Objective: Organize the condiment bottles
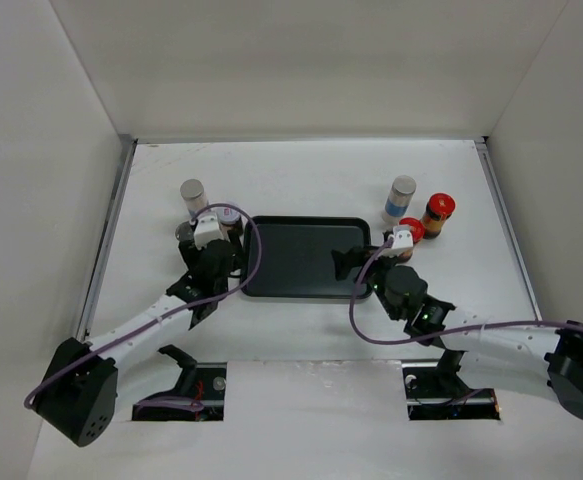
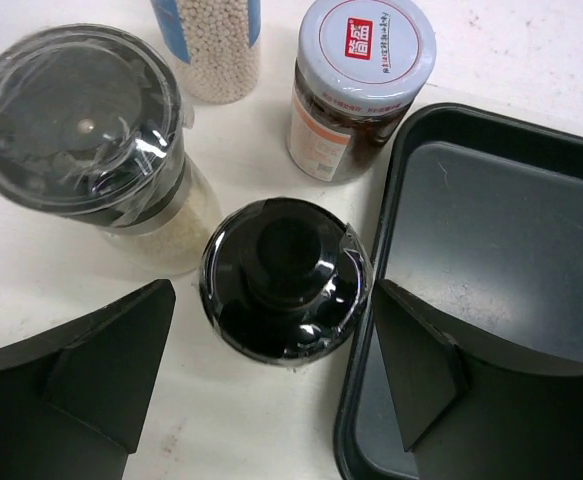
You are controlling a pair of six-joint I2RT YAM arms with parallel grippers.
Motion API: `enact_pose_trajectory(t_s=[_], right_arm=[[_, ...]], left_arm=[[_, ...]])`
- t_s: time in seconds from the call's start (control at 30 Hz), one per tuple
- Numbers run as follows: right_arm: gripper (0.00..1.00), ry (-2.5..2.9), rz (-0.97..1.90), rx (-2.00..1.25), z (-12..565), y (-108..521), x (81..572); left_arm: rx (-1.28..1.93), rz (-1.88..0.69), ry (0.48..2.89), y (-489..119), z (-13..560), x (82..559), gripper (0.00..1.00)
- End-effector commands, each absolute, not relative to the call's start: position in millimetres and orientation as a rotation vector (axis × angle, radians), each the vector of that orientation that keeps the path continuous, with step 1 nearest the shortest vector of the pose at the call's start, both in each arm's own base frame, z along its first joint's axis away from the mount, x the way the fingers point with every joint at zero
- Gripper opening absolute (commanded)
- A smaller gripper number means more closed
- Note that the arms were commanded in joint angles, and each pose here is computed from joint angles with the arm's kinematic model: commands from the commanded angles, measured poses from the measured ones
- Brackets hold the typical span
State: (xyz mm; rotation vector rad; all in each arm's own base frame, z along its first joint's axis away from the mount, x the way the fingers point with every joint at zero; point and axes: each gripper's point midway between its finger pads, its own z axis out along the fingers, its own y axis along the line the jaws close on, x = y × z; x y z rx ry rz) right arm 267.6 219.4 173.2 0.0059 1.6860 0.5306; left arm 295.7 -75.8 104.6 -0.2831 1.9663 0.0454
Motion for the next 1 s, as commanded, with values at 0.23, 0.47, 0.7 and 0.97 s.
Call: enact_pose_trajectory(t_s=[0.23,0.47,0.7,0.97], right_arm=[[0.95,1.638,0.6,0.013,191,232,271],[0.96,1.634,0.611,0.021,193,231,271],[0.96,1.619,0.609,0.047,196,223,271],[0.94,1.606,0.601,0.09,198,211,273]], left_arm=[[-0.275,-0.035,1.869,-93,132,328,0.58],[-0.28,-0.014,1.785,-92,171,307,0.37],[-0.233,-0.092,1.697,-123,221,292,0.37],[-0.162,-0.204,1.687,-182,217,347,0.37]])
